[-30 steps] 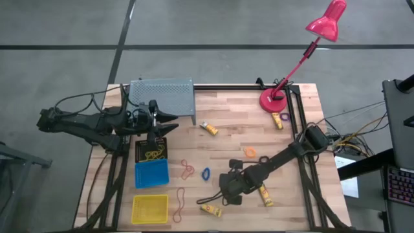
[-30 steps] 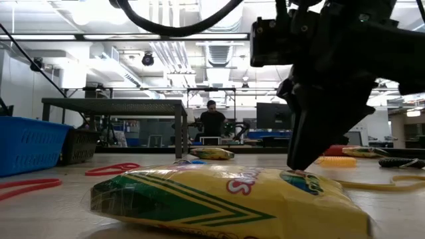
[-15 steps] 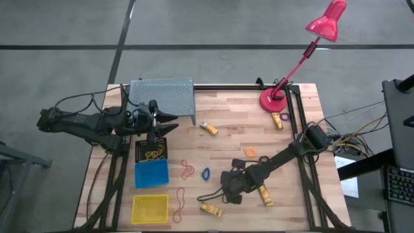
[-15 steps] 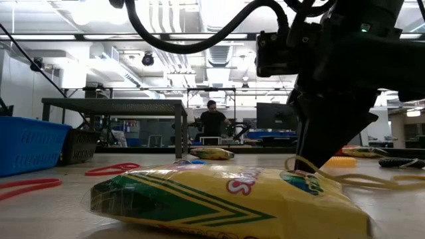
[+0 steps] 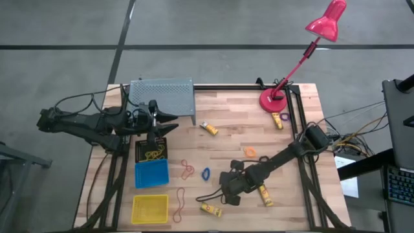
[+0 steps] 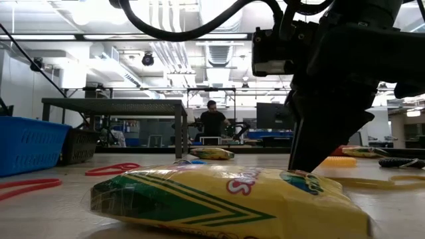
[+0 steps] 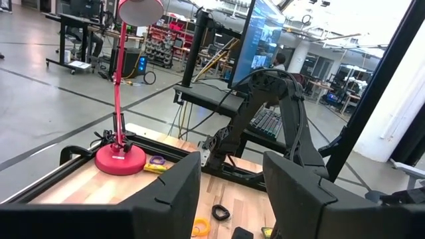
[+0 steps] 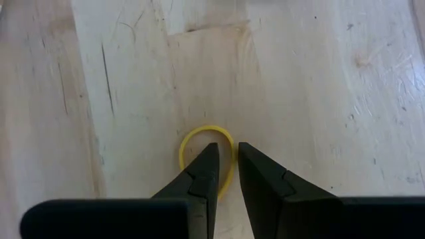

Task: Pick & Place Office Desk Supplies
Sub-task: Put the yellow rubber band in the black bin

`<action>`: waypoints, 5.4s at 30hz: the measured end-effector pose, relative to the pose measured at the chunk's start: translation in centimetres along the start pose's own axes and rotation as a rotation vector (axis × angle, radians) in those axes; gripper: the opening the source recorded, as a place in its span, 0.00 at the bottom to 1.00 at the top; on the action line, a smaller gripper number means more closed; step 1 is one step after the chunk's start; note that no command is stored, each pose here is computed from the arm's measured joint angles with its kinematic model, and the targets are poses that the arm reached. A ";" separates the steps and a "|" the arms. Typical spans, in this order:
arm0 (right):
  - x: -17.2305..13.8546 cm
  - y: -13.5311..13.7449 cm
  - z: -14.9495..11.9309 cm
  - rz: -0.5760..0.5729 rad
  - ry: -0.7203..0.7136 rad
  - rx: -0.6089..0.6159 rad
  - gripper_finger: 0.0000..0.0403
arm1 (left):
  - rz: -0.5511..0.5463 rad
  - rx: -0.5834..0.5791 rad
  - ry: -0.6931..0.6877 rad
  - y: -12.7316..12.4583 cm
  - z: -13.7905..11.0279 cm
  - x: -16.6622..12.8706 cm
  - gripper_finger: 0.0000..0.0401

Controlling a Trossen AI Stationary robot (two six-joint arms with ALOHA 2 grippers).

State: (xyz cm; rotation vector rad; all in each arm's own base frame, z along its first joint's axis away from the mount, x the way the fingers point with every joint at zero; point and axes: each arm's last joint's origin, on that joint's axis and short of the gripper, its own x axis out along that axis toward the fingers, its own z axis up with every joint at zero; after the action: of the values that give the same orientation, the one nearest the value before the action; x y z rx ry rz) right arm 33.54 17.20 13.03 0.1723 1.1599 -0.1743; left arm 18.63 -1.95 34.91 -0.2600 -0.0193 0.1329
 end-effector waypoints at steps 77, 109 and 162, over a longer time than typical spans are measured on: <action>-15.3 -10.1 14.4 -0.165 -0.787 0.021 0.02 | 0.113 0.118 0.393 0.7 -5.9 2.9 0.42; -15.9 -9.4 17.1 -0.104 -0.904 -0.049 0.02 | 0.111 0.119 0.389 0.6 -6.3 3.8 0.41; -16.3 -9.7 17.7 -0.012 -0.963 -0.108 0.02 | 0.111 0.116 0.388 0.6 -6.3 3.8 0.19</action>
State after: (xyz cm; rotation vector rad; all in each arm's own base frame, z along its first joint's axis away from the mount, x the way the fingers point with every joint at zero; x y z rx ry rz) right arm 40.85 4.57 34.48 -0.0249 0.2096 -0.1741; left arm 22.52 -2.50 28.66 -0.1675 0.3873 0.1918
